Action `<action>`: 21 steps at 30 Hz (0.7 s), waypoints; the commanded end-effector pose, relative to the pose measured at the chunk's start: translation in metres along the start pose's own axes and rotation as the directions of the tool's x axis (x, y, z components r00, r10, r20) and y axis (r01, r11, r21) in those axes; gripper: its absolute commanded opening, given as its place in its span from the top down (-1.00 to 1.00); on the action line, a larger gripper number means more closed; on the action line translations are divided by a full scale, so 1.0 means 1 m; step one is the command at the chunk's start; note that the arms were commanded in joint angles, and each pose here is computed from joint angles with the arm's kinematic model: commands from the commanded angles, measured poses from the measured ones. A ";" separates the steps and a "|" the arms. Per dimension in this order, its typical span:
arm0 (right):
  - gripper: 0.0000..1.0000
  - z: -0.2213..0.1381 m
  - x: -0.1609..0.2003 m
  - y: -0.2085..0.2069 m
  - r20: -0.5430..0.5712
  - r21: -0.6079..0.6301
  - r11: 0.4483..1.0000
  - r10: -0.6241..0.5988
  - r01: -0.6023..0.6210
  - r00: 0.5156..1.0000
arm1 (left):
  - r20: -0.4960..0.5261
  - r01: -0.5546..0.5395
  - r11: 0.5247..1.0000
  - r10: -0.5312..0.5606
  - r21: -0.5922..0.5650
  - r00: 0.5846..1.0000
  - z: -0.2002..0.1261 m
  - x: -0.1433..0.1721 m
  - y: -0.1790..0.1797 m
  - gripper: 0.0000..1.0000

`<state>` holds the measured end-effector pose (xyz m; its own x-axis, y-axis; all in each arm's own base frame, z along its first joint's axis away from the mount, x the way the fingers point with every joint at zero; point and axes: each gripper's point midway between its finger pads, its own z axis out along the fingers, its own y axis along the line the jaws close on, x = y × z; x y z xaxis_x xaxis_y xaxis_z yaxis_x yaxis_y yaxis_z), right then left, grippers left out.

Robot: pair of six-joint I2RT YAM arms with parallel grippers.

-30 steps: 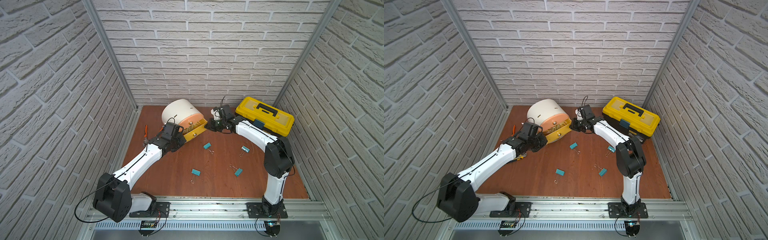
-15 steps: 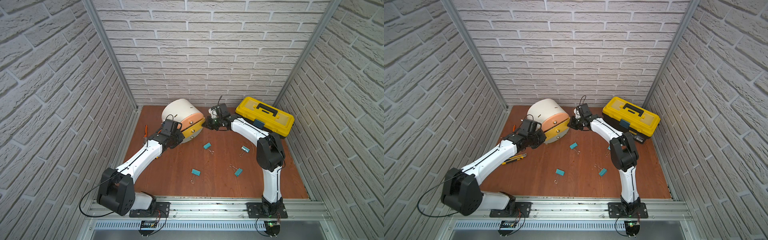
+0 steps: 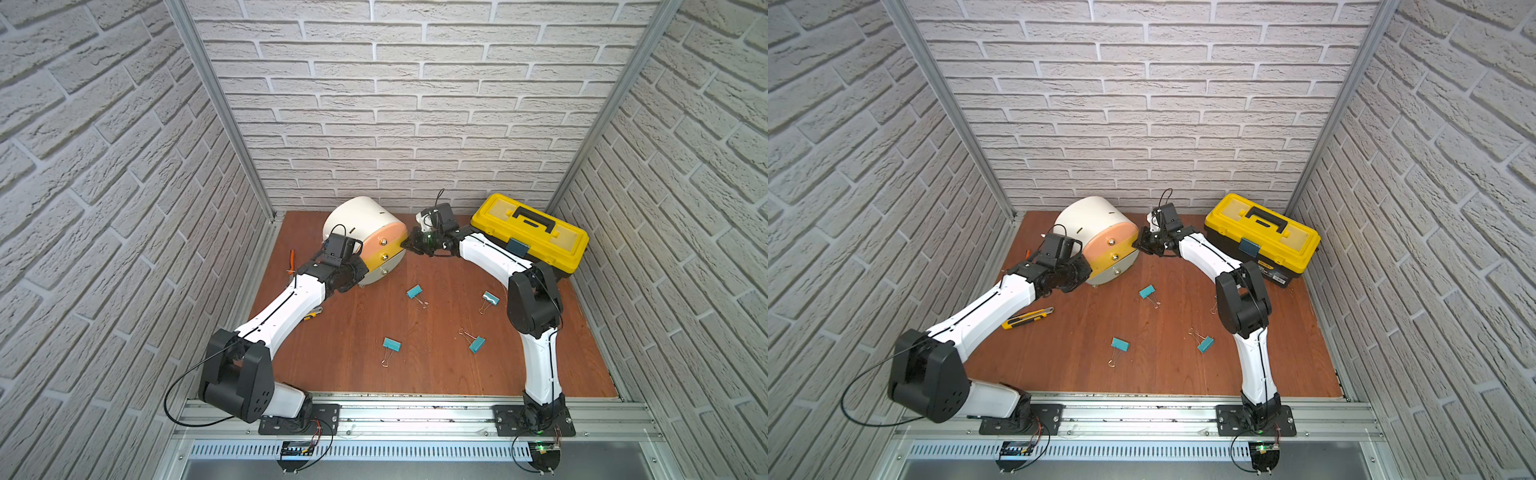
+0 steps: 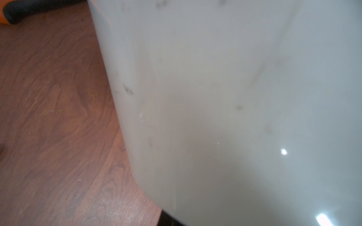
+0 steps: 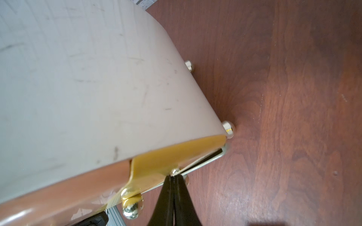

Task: Put the binder clips in the drawer according to color
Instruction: Close the drawer in the storage box.

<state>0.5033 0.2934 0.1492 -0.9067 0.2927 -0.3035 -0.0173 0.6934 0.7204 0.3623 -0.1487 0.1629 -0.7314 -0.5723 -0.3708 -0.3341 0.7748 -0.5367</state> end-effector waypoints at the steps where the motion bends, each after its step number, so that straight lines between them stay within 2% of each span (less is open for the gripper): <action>1: 0.95 -0.004 -0.017 0.020 0.050 -0.066 0.997 -0.024 0.027 0.998 | 0.034 -0.016 1.000 0.016 0.008 0.999 -0.003 -0.013 -0.006 1.00; 15: 0.94 -0.017 0.007 0.003 0.047 -0.048 0.999 0.000 0.003 0.999 | 0.023 -0.052 0.998 0.051 0.037 0.998 -0.014 -0.010 -0.011 1.00; 21: 0.75 -0.013 0.036 -0.014 0.023 -0.043 0.998 0.041 -0.040 0.999 | 0.030 -0.069 0.997 0.068 0.040 0.997 -0.029 0.000 -0.010 1.00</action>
<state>0.4640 0.2794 0.1040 -0.9234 0.3130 -0.2224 0.0635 0.6956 0.7156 0.3556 -0.1487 0.1745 -0.7449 -0.5391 -0.3930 -0.2939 0.7940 -0.5321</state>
